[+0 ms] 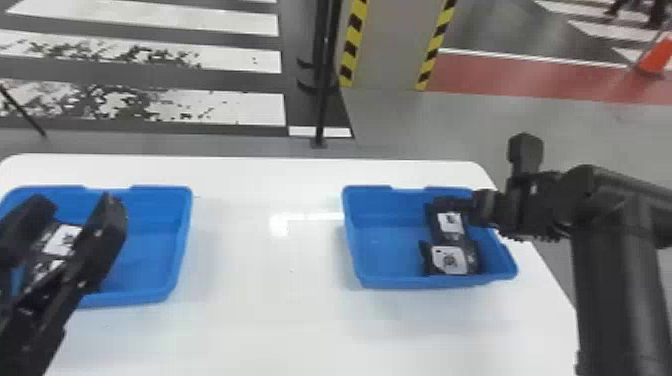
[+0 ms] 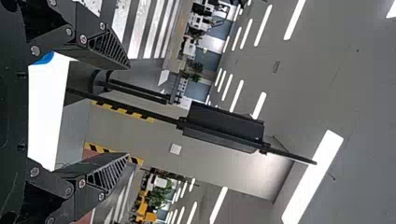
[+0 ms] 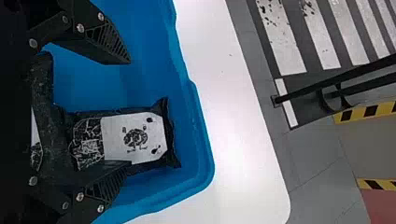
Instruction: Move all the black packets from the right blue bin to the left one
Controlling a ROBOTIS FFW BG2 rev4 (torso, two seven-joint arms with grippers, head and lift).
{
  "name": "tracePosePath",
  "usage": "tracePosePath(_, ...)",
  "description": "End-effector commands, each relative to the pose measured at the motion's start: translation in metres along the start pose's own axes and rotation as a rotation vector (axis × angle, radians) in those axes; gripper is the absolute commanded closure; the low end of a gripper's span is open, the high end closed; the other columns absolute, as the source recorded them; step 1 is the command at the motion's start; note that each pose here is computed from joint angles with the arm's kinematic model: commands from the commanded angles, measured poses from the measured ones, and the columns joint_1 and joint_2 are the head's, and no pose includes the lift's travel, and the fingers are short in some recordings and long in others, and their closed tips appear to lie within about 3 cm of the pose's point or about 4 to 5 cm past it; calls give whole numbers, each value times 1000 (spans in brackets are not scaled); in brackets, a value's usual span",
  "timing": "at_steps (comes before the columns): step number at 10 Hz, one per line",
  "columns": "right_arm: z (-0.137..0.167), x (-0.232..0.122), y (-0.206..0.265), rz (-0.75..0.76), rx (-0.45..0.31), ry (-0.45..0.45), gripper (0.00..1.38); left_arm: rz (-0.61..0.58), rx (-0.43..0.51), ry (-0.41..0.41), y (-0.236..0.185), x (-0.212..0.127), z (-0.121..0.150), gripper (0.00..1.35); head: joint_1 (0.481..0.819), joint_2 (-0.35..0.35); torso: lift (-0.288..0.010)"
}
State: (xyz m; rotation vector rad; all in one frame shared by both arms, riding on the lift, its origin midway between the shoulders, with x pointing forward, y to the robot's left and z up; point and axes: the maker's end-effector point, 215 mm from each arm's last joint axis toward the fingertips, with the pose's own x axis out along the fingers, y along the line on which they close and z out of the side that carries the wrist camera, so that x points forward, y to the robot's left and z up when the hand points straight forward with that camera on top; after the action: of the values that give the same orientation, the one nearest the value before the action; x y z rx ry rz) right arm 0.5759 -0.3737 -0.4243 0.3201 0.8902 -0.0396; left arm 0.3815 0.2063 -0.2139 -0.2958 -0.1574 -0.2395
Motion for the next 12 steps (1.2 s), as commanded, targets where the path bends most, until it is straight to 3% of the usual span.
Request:
tracePosePath(1,-4,9,-3,-5,18,35,289,1,0,3,1,0,-1,409,695,-193,-140)
tracePosePath(8,-26,18,-39,-131,26,144,289,3,-7,11,2,0,-5,409,695,-221,-140)
tracePosePath(10,-37,24,-39,-139,27,178,288,7,-6,13,4,0,-6,409,695,-226,-140)
tracePosePath(12,-30,32,-18,-103,-7,164,289,13,-6,18,6,-2,-8,409,695,-220,-140)
